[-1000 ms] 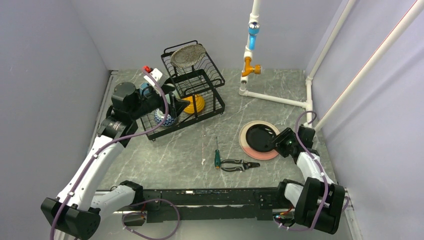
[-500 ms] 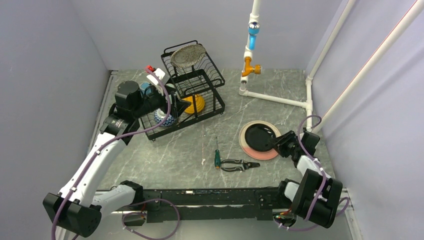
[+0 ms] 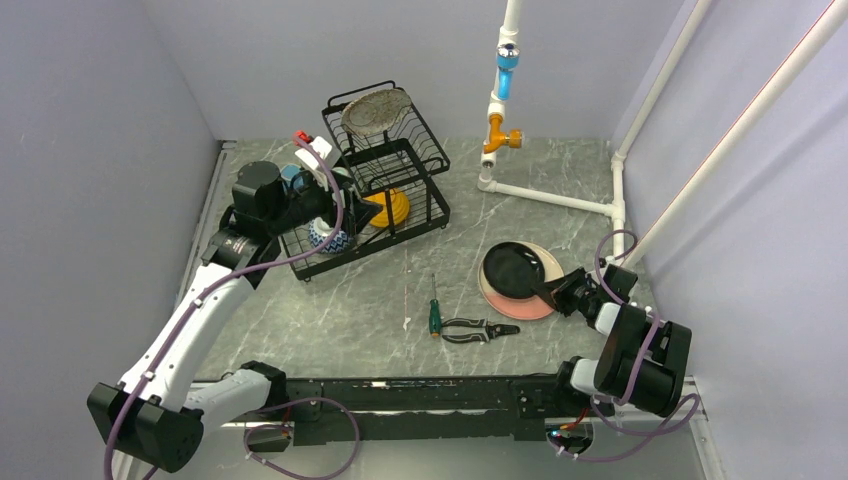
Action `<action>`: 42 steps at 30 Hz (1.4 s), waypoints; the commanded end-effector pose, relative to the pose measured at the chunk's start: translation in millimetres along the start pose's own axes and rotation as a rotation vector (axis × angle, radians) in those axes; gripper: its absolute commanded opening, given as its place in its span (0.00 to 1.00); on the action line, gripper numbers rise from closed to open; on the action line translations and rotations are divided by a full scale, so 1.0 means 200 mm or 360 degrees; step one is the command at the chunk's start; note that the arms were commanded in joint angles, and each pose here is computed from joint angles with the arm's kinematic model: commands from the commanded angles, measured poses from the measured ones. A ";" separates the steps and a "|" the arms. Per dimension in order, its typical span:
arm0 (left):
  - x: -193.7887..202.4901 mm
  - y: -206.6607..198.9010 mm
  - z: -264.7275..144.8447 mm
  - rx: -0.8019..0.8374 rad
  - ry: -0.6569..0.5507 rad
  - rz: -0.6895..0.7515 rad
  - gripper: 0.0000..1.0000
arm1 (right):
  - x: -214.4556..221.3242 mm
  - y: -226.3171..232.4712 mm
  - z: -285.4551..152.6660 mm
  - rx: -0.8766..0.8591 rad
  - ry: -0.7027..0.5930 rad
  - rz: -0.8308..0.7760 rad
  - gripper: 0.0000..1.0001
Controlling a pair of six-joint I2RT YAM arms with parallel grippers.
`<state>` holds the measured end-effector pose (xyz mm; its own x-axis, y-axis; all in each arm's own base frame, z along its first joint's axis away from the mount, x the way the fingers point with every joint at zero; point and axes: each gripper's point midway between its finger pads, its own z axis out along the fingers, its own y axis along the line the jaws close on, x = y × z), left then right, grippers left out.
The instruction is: Load the mixed dishes into the dish rack
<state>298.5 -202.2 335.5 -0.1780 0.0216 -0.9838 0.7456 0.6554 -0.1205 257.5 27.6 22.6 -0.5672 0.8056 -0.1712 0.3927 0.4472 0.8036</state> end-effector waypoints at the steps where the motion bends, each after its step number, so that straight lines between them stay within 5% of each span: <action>1: -0.10 -0.02 0.00 0.0034 -0.0074 0.0051 0.99 | -0.04 0.06 -0.01 -0.0080 -0.0040 -0.0068 0.00; 15: -0.09 -0.05 0.01 0.0089 -0.0065 0.0006 0.99 | -0.05 0.39 -0.17 -0.0401 -0.0064 -0.0207 0.00; 23: -0.08 -0.18 0.08 0.0374 -0.0116 -0.0298 0.99 | 0.14 0.60 -0.18 -0.0564 0.0096 -0.0339 0.00; 31: 0.00 -0.26 0.17 0.0617 -0.0053 -0.0590 0.91 | 0.31 0.90 -0.25 -0.0801 0.0133 -0.0516 0.00; 42: 0.07 -0.32 0.23 0.0652 0.0066 -0.0616 0.72 | 0.37 1.20 -0.38 -0.1075 0.0066 -0.0609 0.00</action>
<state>285.4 -267.6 305.7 -0.5445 -0.1394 -0.8271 0.7642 0.3239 -0.5577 246.6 159.3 193.4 -0.6900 0.5865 -0.4242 -0.2217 0.3867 0.8952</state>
